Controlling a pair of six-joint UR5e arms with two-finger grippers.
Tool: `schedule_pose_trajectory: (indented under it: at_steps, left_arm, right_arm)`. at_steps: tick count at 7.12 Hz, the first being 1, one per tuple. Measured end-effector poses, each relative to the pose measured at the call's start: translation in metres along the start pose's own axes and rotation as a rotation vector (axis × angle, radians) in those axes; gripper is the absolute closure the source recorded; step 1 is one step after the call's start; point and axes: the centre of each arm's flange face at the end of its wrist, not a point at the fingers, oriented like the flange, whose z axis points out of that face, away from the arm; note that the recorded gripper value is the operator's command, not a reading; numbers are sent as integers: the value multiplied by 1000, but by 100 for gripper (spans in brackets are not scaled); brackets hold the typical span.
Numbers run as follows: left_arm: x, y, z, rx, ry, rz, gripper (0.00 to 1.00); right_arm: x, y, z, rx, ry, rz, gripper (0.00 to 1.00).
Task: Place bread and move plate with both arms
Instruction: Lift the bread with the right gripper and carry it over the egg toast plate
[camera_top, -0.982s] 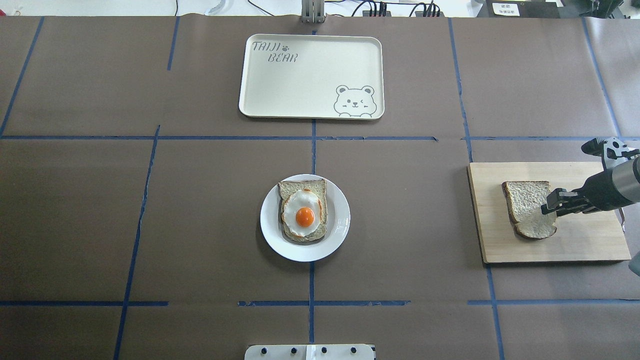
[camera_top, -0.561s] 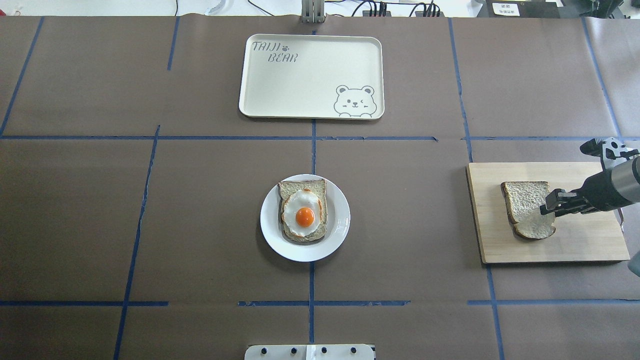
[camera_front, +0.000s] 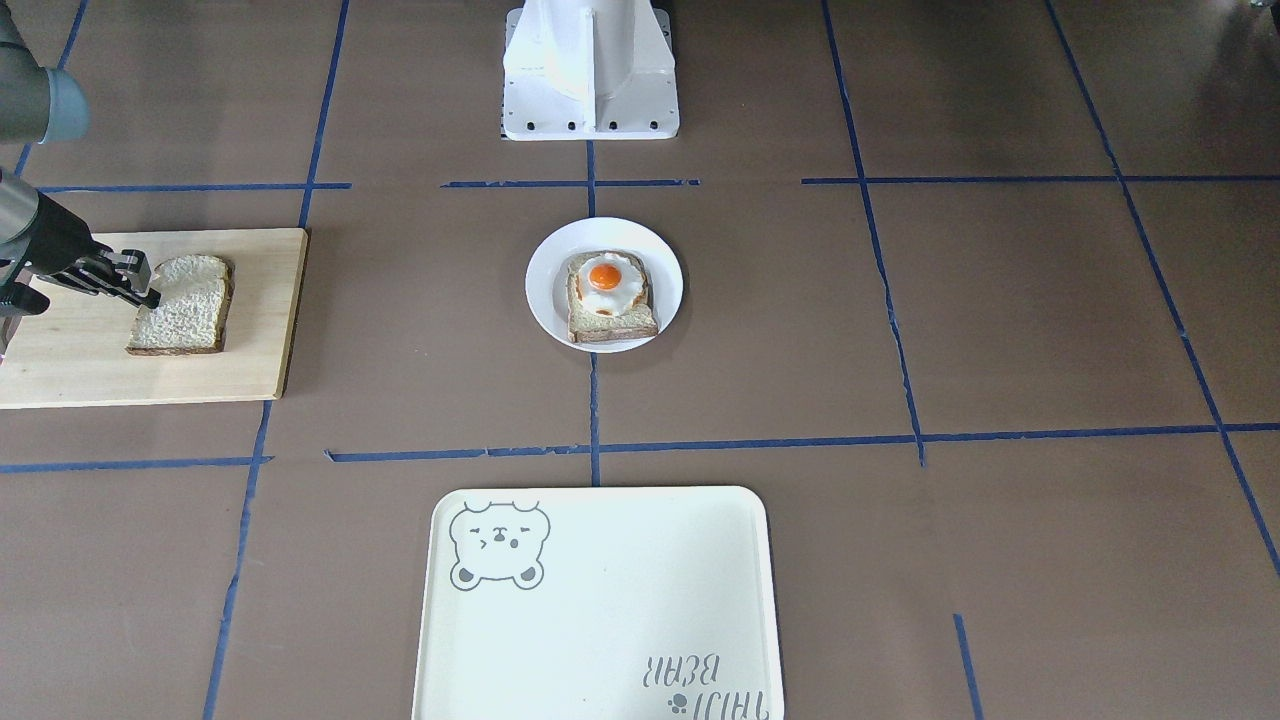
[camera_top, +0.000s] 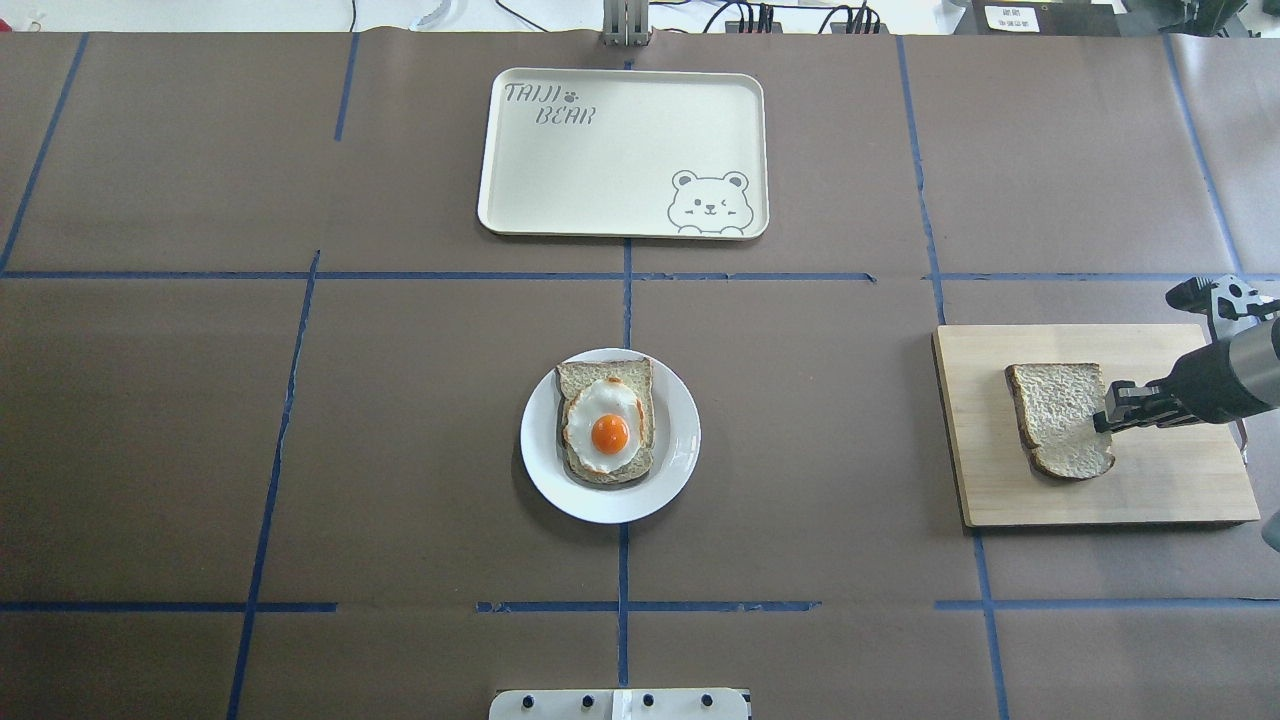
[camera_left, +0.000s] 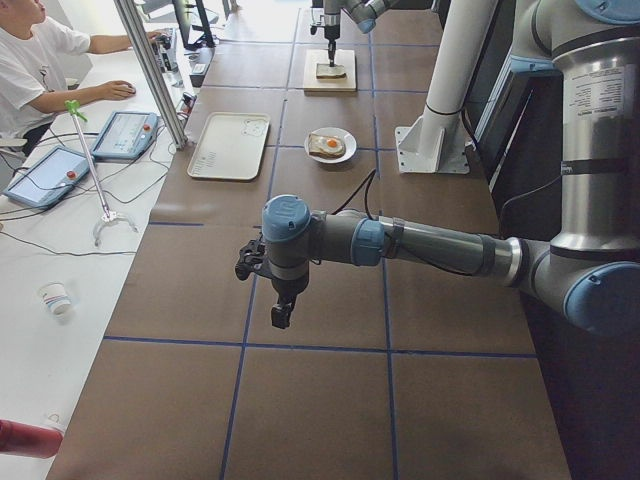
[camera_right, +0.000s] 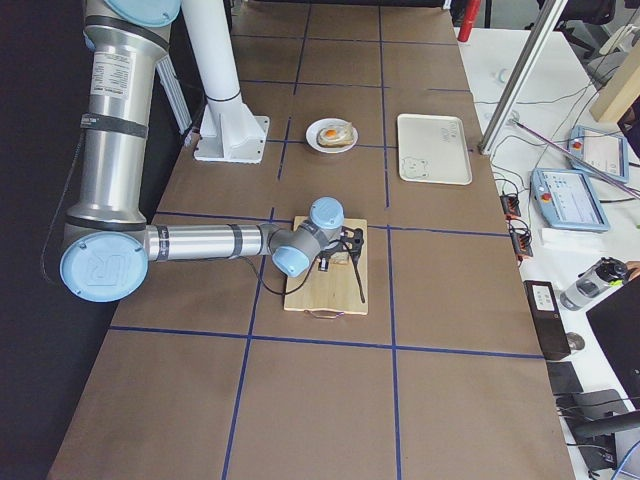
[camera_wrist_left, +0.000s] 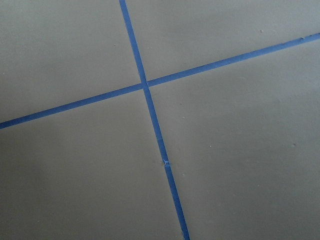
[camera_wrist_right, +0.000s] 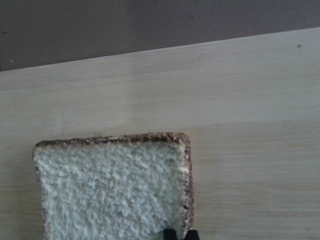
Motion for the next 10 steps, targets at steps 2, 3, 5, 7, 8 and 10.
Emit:
schedule_pose_trajectory:
  at_steps: [2,3,5,7,8,10]
  left_arm:
    - [1,0,-1,2,0,2,0]
    - [1,0,-1,2,0,2,0]
    - [1,-1,-1,3,7,1,0]
    - [2,-1,-1,4,13,2,0]
    - [2,-1,-1,5,14,2,0]
    - [2,-1,-1,5,15,2,0]
  right_arm:
    - [-2,1,-3,8,-6,-8,100]
    - [-2,2,-5,12,-16,-17,100]
    - [-10,7,-14,29,-62,-51,100]
    - [-30,9,-35,50,-133,-100,100]
    - [-47,7,-45,61,-173,-129,100]
    - [-107,-12,-62,85,-271,-162,100]
